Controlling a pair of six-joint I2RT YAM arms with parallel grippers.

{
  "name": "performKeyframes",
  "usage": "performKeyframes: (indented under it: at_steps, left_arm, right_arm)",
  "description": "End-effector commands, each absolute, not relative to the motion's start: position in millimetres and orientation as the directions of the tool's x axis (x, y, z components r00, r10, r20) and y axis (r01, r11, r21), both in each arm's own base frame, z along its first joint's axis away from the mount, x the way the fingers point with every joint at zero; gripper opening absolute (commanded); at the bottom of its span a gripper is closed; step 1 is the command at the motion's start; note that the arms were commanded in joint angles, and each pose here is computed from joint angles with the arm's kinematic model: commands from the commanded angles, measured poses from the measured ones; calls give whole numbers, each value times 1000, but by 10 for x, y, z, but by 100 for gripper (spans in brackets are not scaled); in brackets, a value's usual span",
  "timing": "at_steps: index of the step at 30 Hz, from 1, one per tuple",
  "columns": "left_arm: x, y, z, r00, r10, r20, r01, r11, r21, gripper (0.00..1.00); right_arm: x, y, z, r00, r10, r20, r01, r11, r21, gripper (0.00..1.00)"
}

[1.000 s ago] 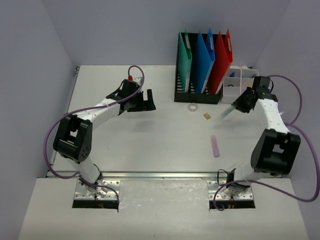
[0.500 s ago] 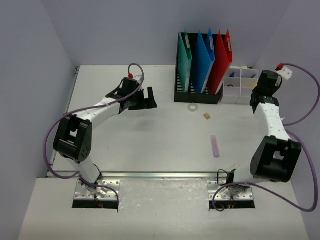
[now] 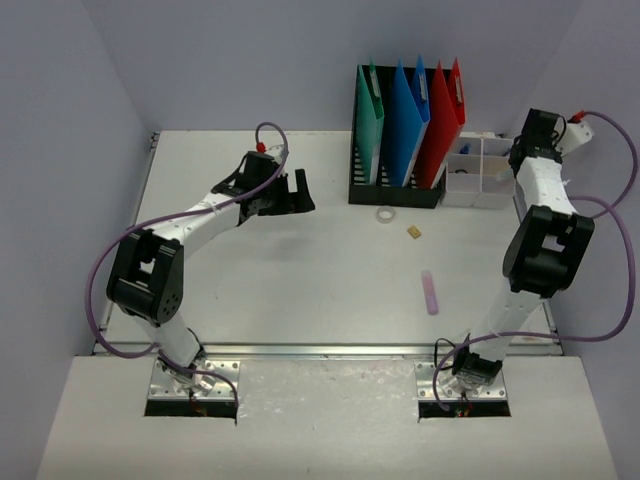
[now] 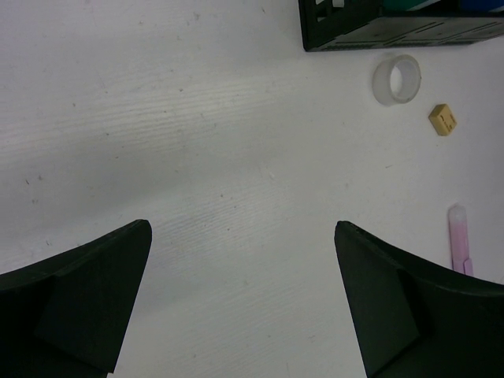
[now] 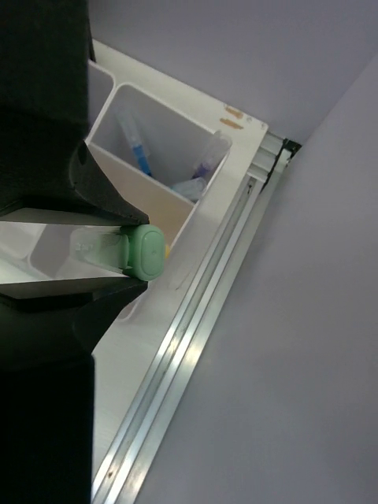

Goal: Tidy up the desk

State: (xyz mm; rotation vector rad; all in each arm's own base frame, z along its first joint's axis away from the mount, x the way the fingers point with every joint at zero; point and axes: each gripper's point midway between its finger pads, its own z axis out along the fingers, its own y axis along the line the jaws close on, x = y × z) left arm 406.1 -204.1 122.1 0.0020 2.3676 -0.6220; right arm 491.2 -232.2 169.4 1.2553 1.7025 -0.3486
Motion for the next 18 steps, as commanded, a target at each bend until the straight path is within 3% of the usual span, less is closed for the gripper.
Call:
performKeyframes:
  at_steps: [1, 7, 15, 16, 18]
  left_arm:
    - [4184, -1964, 1352, -733, -176, -657, 166, 890, -424, 100]
    - [4216, -1961, 1322, -739, -171, -652, 163, 894, -418, 100]
    - [4234, -1951, 1278, -745, -168, -645, 154, 898, -413, 100]
    - [4235, -1949, 1277, -745, -168, -646, 155, 898, -411, 100]
    - [4236, -1949, 1280, -745, -167, -646, 155, 898, -411, 100]
  right_arm:
    - [5215, -2424, 2018, 123, 572, -811, 818, 404, 409, 0]
    - [5372, -2388, 1946, 129, 603, -787, 795, 411, 446, 0]
    - [5467, -2428, 1729, 53, 560, -827, 793, 480, 376, 0]
    - [5469, -2412, 1699, 41, 558, -829, 790, 490, 369, 9]
    - [5466, -2366, 1616, 12, 564, -826, 780, 511, 361, 38]
